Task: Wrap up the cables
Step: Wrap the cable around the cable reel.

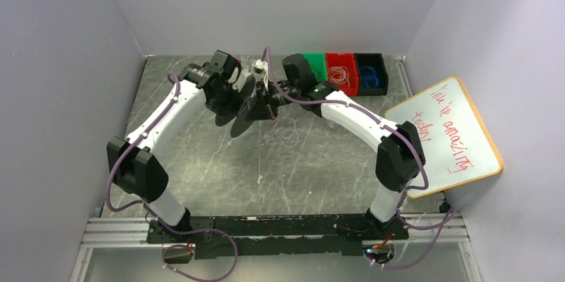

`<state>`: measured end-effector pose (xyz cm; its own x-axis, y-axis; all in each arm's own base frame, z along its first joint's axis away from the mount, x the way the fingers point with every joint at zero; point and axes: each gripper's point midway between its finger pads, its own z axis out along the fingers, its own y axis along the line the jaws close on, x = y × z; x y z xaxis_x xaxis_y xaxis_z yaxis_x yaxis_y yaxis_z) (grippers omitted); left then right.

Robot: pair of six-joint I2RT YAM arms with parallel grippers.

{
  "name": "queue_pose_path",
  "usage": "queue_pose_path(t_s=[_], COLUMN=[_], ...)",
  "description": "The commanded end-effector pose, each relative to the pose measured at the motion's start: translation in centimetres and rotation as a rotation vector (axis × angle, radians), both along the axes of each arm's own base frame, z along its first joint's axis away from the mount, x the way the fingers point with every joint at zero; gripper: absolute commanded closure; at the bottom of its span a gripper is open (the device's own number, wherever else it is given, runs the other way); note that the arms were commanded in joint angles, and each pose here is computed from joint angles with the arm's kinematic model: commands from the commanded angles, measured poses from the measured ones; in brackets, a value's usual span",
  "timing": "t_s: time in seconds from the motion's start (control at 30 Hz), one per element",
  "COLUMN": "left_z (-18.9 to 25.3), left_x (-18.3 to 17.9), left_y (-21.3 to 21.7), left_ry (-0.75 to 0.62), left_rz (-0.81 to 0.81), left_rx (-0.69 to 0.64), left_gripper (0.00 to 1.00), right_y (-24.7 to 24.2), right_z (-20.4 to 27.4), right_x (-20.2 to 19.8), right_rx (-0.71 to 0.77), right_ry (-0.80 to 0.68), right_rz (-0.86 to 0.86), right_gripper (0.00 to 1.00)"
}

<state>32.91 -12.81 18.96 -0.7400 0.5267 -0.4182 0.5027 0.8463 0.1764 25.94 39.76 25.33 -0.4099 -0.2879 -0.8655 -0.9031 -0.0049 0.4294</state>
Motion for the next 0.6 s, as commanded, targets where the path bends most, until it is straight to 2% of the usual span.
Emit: queue_pose_path(t_s=[0.0,0.3,0.57], left_z=[4.0,4.7,8.0], left_x=[6.1,6.2,6.7], left_y=[1.4,1.4,2.1], left_ry=[-0.208,-0.21,-0.224], left_rz=[0.274,0.3,0.331], left_rx=[-0.176,-0.23,-0.393], left_gripper=[0.98,0.98,0.98], right_y=[1.2,2.4,2.7], right_z=[2.5,1.4,-1.0], right_x=[-8.4,-9.9,-10.7], right_rx=[0.049,0.008,-0.032], right_ry=[0.064,0.008,0.022], right_rz=[0.308,0.356,0.387], right_gripper=[0.97,0.94,0.94])
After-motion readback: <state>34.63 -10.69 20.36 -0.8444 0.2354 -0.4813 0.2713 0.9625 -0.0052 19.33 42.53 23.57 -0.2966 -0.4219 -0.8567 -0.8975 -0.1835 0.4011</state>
